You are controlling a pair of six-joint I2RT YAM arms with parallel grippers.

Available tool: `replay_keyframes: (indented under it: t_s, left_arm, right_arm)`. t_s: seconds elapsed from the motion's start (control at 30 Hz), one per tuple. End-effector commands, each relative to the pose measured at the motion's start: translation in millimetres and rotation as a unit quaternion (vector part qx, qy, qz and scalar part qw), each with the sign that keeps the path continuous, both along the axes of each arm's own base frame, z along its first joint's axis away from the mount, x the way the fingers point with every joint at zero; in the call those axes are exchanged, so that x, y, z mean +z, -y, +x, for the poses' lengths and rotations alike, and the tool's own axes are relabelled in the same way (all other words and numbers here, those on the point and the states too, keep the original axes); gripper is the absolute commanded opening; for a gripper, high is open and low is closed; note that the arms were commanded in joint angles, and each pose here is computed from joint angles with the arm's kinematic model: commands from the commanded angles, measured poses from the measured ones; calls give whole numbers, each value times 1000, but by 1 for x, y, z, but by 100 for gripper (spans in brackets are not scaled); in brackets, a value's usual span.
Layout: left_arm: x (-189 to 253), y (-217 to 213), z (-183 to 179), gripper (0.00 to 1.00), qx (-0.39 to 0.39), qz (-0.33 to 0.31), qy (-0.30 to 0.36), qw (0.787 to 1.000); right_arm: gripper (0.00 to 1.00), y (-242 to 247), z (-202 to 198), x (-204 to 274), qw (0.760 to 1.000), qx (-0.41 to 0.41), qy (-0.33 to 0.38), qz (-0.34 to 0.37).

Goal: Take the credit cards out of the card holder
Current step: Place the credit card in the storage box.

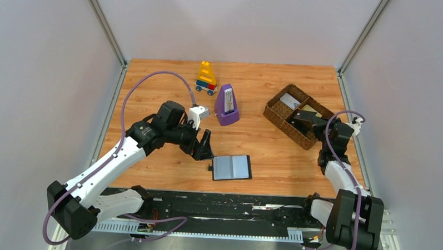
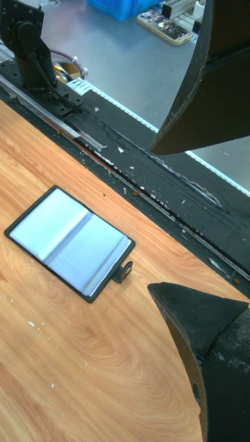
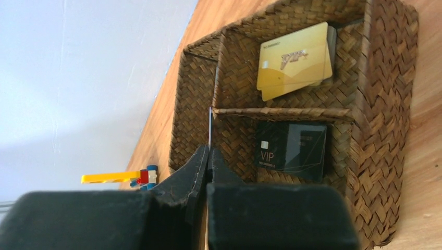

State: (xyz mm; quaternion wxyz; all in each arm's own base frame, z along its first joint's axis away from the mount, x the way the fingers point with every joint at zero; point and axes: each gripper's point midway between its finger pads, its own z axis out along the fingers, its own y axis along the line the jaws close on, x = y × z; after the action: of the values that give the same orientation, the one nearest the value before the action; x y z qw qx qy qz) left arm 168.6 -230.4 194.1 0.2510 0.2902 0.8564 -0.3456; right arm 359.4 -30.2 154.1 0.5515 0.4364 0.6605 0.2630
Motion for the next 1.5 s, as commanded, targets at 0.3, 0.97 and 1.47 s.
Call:
replay_keyframes:
  t_s: [0.3, 0.97, 1.47]
  left_arm:
    - [9, -5, 1, 100, 0, -8, 33, 999]
    - [10, -6, 1, 100, 3, -8, 37, 999]
    - [12, -8, 1, 100, 7, -6, 43, 999]
  right_arm:
    - [0, 5, 8, -13, 998, -26, 13, 48]
    - [5, -6, 21, -46, 996, -21, -26, 88]
    - [25, -6, 25, -58, 994, -13, -78, 71]
